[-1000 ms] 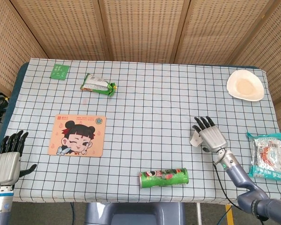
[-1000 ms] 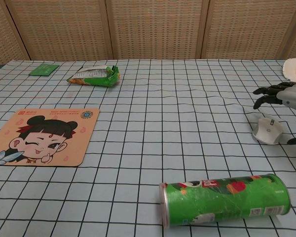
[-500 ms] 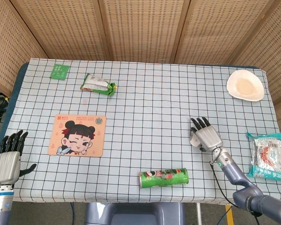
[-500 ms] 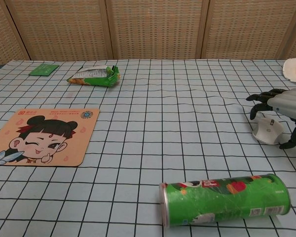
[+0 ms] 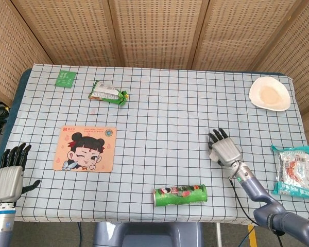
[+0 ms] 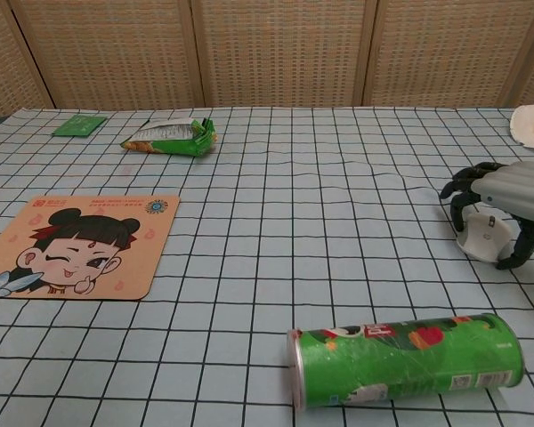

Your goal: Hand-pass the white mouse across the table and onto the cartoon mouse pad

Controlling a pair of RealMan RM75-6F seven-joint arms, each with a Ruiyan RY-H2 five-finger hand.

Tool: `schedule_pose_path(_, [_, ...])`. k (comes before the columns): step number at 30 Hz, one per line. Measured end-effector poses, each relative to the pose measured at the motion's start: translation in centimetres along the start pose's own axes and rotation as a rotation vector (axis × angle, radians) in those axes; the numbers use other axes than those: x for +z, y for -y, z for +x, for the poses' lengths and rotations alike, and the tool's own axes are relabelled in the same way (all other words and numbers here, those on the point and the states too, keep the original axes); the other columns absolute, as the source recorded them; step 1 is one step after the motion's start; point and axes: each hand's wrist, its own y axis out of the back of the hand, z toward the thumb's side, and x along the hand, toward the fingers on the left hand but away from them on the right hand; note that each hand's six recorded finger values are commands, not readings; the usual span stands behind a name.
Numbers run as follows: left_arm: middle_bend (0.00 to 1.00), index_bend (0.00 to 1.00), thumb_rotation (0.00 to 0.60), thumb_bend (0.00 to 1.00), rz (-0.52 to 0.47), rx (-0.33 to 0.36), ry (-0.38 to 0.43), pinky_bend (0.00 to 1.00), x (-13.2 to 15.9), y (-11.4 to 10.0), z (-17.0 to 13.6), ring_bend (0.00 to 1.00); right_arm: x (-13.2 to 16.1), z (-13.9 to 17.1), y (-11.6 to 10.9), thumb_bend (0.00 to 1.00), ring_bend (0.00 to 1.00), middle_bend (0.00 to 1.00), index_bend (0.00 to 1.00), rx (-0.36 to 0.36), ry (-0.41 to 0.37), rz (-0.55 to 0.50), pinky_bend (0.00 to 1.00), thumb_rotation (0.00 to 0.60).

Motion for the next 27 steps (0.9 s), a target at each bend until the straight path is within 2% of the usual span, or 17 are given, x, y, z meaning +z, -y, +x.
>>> schedule_pose_path(3, [0.0,0.0,0.6,0.0,-0.001,-0.001,-0.001,0.0,0.0,0.0,0.0,0.0,0.2,0.0,-0.3,0.15,0.35,0.45,0.68,-0.025,-0.012,0.003,0.33,0.6])
schedule_pose_path(11, [0.0,0.0,0.6,0.0,-0.003,-0.005,-0.002,0.0,-0.1,0.2,0.1,0.0,0.8,-0.1,-0.7,0.16,0.44,0.53,0.77,-0.062,-0.042,0.001,0.41,0.6])
schedule_pose_path(20, [0.0,0.0,0.6,0.0,-0.007,-0.006,-0.005,0.0,-0.1,0.2,0.2,0.0,1.5,-0.2,-2.1,0.16,0.45,0.54,0.78,-0.129,-0.082,0.011,0.43,0.6])
schedule_pose_path(27, [0.0,0.0,0.6,0.0,-0.012,-0.006,-0.009,0.0,-0.2,0.2,0.3,0.0,3.7,-0.8,-4.7,0.16,0.45,0.54,0.77,-0.222,-0.167,0.038,0.43,0.6])
